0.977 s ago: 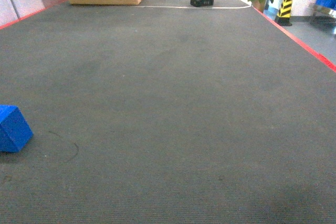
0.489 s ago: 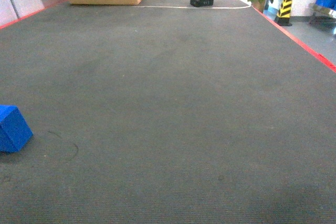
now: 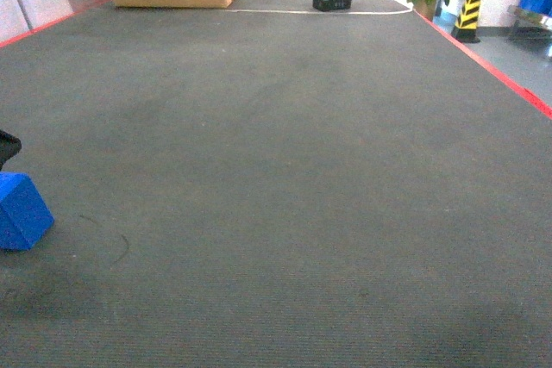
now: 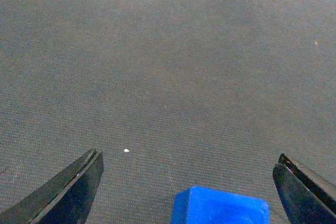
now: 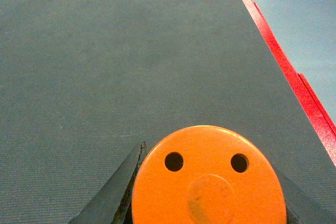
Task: Sort blue parts and orange caps into right shelf containers
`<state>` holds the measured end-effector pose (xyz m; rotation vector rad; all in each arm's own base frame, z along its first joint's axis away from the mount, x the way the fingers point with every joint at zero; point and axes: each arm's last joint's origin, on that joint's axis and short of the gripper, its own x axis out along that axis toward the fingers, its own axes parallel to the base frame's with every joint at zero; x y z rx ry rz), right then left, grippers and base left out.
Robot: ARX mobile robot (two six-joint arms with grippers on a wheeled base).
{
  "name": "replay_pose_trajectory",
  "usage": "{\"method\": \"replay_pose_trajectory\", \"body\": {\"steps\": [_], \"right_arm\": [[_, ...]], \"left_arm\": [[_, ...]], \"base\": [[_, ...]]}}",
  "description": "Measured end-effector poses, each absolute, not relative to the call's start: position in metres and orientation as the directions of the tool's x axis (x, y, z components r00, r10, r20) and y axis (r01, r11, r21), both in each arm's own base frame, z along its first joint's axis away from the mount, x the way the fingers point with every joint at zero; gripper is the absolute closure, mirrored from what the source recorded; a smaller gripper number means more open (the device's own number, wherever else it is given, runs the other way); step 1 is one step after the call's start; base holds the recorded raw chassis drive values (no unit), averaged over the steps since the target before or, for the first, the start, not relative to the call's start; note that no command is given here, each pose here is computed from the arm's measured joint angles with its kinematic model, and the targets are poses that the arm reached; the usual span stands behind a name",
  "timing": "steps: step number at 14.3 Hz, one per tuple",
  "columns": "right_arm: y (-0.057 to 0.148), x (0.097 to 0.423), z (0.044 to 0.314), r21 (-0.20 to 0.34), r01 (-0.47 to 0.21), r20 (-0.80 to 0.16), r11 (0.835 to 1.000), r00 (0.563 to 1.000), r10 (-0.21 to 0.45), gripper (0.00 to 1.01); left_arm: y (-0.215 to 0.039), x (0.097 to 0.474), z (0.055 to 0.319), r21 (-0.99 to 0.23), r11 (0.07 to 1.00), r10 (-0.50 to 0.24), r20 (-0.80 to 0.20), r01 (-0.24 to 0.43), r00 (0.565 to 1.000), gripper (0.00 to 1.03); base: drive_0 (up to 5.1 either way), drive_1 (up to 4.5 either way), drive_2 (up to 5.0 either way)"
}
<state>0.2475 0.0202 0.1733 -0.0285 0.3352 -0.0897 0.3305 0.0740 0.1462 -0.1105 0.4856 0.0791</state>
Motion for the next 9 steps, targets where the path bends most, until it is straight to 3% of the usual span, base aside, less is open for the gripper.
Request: {"method": "replay_pose_trajectory", "body": {"steps": [4, 9], "right_arm": [[0.02, 0.247, 0.173, -0.043, 0.083, -0.327, 0.996, 0.941, -0.093, 0.57], [0.02, 0.247, 0.173, -0.043, 0.083, -0.327, 0.996, 0.941, -0.093, 0.57]], "left_arm": [[0.081, 0.354, 0.133, -0.091, 0.994, 0.008, -0.504, -0.063, 0.864, 0.05], [0.08, 0.366, 0.116, -0.025, 0.998, 0.037, -0.531, -0.059, 0.846, 0.05]], "base": [[0.0, 0.0, 0.0], [0.0, 0.0, 0.0]]}}
